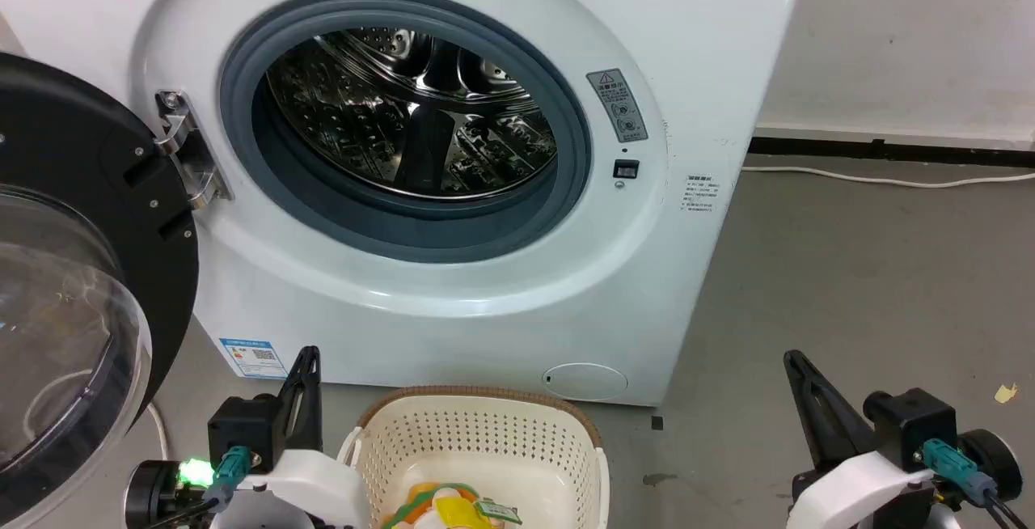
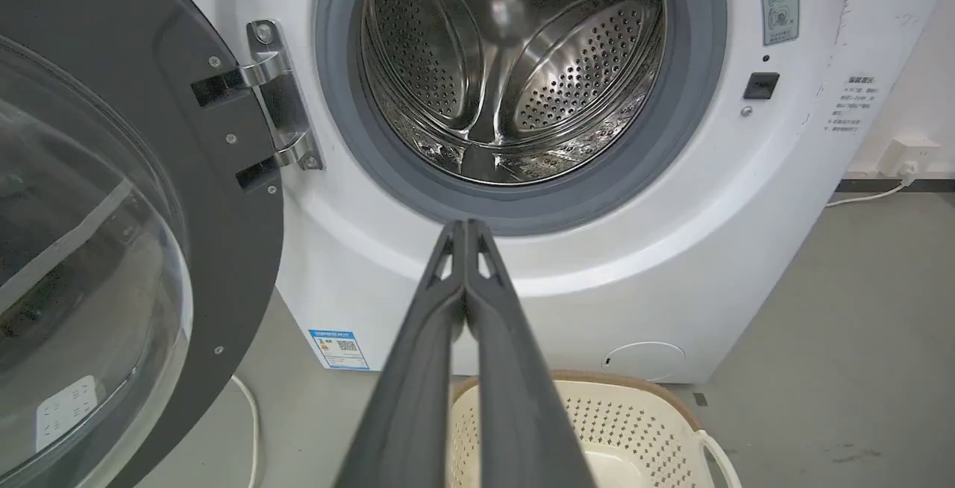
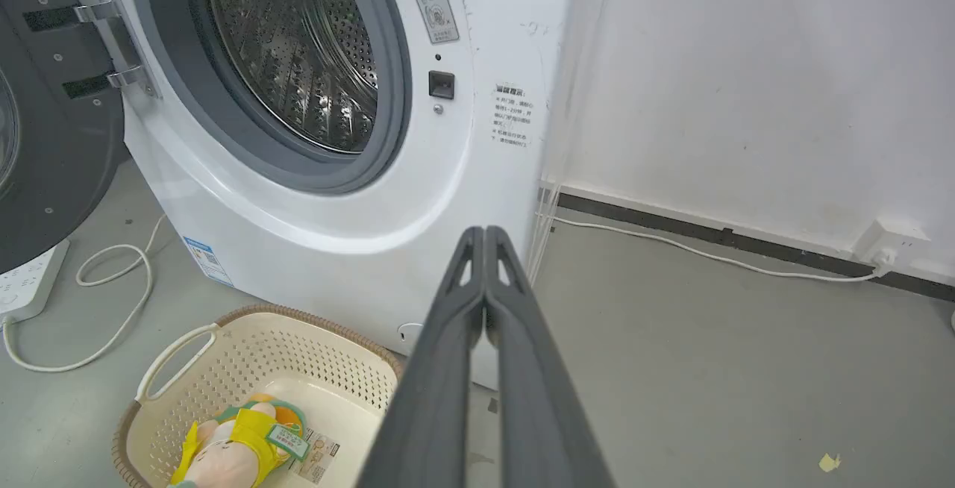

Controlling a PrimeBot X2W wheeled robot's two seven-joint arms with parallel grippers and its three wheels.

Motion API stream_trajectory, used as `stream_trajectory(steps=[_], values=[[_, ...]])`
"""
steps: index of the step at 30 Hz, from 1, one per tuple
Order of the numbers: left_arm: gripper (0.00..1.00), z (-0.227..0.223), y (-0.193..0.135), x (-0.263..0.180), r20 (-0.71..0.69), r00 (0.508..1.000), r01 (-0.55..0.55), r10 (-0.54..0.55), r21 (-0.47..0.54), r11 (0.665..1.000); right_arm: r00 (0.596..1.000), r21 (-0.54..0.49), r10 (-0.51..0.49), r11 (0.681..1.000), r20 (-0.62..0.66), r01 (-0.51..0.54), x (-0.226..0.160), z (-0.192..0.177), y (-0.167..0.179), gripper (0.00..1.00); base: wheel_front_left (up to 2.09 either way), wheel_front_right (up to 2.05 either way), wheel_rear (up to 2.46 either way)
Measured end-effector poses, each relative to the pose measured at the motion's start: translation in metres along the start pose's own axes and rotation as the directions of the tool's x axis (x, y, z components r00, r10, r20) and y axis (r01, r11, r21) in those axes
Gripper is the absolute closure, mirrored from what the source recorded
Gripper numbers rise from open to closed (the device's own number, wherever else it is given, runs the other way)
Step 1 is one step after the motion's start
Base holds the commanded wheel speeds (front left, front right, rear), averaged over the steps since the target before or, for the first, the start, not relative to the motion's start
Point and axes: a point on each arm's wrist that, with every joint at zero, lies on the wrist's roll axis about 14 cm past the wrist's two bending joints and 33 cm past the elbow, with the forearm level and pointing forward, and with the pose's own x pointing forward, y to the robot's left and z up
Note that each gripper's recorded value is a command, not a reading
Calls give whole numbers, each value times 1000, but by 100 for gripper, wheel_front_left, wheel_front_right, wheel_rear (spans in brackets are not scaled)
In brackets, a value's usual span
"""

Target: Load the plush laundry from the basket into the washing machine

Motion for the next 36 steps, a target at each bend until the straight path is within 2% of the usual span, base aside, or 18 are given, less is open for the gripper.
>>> stream_trajectory(steps=[31,32,36], values=[[100,0,0,0,0,1000,0,0,0,1000,1000,0,0,1000,0,0,0,0,0,100,0,0,0],[0,0,0,0,0,1000,0,0,0,1000,1000,0,0,1000,0,0,0,0,0,0,0,0,0],[0,0,0,0,0,1000,-1,1,0,1000,1000,1,1,1000,-1,-1,0,0,1,0,0,0,0]])
